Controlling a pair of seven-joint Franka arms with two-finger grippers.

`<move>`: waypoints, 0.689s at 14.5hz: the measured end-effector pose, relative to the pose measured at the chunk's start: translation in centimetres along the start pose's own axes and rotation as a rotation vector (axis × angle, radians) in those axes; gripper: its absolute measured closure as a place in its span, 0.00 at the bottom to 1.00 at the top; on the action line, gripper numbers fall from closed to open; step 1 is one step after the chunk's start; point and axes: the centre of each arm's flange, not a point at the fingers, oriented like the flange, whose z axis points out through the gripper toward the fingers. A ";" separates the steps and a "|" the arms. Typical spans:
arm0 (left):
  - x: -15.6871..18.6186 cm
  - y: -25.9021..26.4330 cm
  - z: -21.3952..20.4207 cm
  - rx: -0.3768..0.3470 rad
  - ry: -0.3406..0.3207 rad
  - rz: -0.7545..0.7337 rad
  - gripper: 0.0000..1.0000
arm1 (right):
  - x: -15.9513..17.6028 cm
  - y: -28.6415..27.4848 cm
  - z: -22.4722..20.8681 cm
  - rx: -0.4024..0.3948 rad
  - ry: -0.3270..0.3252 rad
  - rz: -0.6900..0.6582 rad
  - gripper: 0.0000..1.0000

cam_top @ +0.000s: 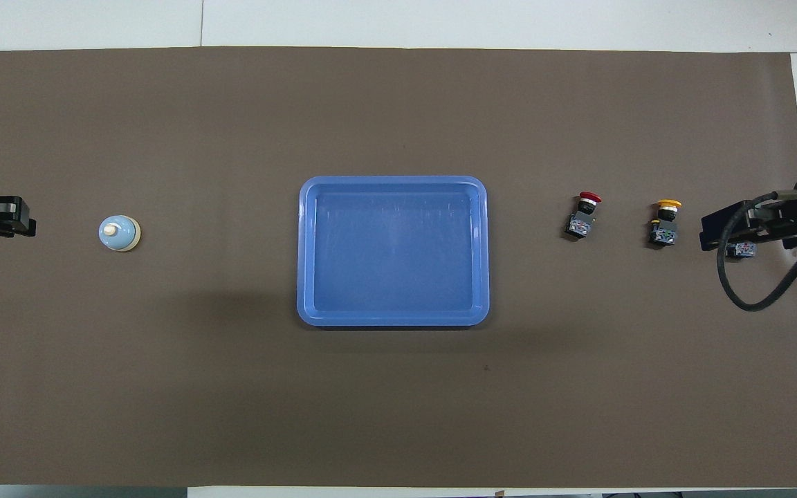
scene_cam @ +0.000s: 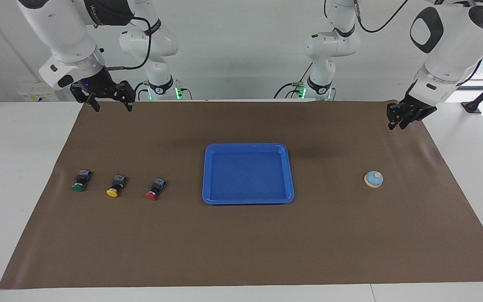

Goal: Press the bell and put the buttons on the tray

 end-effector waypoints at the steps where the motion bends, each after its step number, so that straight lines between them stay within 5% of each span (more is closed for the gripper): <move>1: 0.1 -0.5 1.2 0.000 0.002 -0.008 0.88 | 0.0 0.0 0.0 0.000 0.000 0.000 0.00; 2: 0.2 -0.7 2.5 0.000 0.002 -0.012 0.98 | 0.0 0.0 0.0 0.000 0.000 0.000 0.00; 10: 2.7 -1.6 14.1 -0.008 -0.032 -0.024 0.99 | 0.0 0.0 0.0 0.000 0.000 0.000 0.00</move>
